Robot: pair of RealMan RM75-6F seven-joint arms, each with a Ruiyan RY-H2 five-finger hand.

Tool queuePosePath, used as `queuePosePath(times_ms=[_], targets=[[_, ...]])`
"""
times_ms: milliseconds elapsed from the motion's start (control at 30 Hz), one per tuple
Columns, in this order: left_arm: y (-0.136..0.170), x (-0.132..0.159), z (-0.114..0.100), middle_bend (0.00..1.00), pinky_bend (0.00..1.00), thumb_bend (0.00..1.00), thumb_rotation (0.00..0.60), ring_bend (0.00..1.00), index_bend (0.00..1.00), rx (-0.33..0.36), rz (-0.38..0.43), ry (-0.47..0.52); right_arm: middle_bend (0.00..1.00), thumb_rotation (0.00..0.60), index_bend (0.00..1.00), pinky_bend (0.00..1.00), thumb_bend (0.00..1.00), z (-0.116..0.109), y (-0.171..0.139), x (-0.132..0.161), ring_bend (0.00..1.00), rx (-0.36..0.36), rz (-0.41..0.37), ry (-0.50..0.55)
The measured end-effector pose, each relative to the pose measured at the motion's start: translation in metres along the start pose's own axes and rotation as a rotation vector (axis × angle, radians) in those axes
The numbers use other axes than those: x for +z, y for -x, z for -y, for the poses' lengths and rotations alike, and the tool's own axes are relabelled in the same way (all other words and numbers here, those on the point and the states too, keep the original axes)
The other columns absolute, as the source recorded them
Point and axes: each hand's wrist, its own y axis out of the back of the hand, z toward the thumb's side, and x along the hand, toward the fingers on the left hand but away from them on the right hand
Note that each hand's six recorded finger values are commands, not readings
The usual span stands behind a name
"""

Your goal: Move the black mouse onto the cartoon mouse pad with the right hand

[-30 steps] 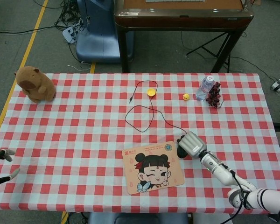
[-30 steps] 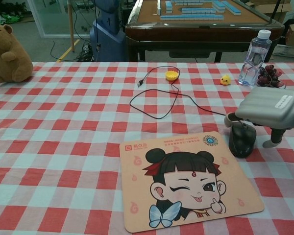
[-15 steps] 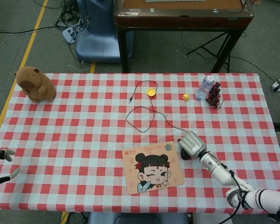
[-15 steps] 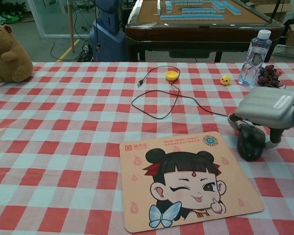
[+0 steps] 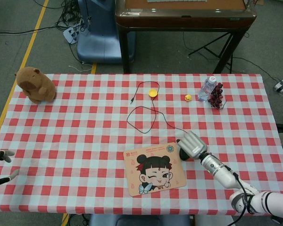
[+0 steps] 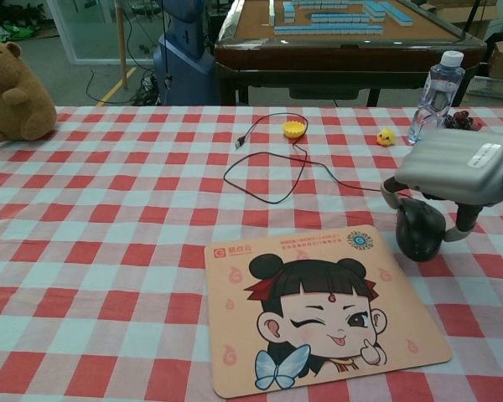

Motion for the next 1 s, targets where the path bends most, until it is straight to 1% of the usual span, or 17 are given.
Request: queuePosePath(times_ms=[167, 467, 733, 900, 1000], targets=[[-0.001, -0.004, -0.003, 0.52, 0.6, 0.18, 0.6, 0.44, 0.49, 0.012, -0.017, -0.002, 1.0, 0.6, 0.4, 1.0, 0.04, -0.015, 0.002, 0.014, 0.94, -0.049, -0.052, -0.025], [-0.002, -0.011, -0.005, 0.52, 0.6, 0.18, 0.6, 0.44, 0.49, 0.024, -0.047, -0.028, 1.0, 0.6, 0.4, 1.0, 0.02, -0.031, 0.005, 0.046, 0.94, -0.152, -0.173, -0.074], [-0.003, -0.018, -0.006, 0.52, 0.6, 0.18, 0.6, 0.44, 0.49, 0.026, -0.084, -0.046, 1.0, 0.6, 0.4, 1.0, 0.02, -0.037, 0.004, 0.068, 0.94, -0.228, -0.285, -0.078], [-0.003, -0.019, -0.006, 0.52, 0.6, 0.18, 0.6, 0.44, 0.49, 0.021, -0.088, -0.052, 1.0, 0.6, 0.4, 1.0, 0.05, -0.038, 0.002, 0.076, 0.94, -0.268, -0.345, -0.081], [-0.004, -0.02, -0.005, 0.52, 0.6, 0.18, 0.6, 0.44, 0.49, 0.02, -0.091, -0.056, 1.0, 0.6, 0.4, 1.0, 0.06, -0.039, 0.002, 0.08, 0.94, -0.297, -0.373, -0.103]])
